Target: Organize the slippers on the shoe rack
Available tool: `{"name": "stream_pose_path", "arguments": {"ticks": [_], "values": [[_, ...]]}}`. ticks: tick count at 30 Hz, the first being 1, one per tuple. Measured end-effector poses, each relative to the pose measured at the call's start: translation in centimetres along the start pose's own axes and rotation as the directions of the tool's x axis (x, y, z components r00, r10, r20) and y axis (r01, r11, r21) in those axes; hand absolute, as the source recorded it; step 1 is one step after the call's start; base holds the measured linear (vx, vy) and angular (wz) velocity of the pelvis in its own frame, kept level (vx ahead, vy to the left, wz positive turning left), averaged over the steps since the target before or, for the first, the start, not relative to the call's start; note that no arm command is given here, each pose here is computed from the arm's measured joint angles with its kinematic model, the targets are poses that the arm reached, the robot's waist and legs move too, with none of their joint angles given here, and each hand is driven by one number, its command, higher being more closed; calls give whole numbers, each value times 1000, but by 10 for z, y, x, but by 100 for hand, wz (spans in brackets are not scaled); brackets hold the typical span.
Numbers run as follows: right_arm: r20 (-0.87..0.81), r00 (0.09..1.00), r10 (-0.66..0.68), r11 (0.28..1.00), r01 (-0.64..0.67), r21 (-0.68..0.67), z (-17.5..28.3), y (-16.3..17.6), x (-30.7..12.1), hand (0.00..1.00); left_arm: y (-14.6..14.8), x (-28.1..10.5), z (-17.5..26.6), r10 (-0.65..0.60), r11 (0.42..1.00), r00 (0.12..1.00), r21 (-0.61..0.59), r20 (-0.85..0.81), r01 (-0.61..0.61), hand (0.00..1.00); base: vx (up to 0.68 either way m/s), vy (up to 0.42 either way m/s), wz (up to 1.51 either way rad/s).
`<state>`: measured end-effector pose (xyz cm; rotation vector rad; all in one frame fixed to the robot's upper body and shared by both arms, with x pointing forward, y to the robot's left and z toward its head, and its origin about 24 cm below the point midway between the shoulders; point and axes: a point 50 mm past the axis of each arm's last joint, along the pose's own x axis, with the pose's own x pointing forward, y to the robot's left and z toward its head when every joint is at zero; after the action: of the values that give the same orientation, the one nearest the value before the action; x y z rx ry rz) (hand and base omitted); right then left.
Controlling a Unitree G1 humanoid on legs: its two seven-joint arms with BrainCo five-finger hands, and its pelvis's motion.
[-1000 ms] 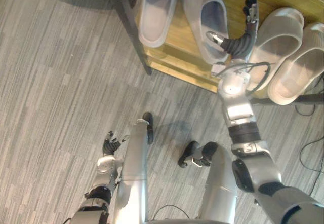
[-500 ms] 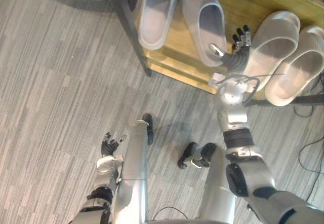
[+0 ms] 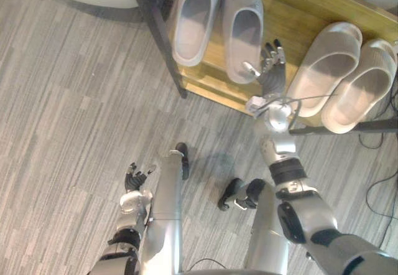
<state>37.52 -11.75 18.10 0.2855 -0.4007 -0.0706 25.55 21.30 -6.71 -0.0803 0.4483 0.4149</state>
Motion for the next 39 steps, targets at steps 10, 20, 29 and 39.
{"name": "stream_pose_path", "arguments": {"ticks": [10,20,29,39], "values": [[-56,998,0,997,4,74,-10,16,-5,0,-6,0,1,17,999,1000,-44,-3,-17,0,6,-21,4],[-40,999,-7,999,9,54,-4,10,-1,0,-6,0,1,21,998,1000,-53,-14,-22,0,0,0,0],[-40,998,-50,998,49,-45,-17,-25,-30,0,11,-6,-15,65,997,996,-39,-59,-68,0,-24,26,-10],[-4,999,-41,990,40,-133,-16,-44,-70,0,12,-11,-27,37,999,996,-24,-87,-39,0,-25,48,-9]]}}
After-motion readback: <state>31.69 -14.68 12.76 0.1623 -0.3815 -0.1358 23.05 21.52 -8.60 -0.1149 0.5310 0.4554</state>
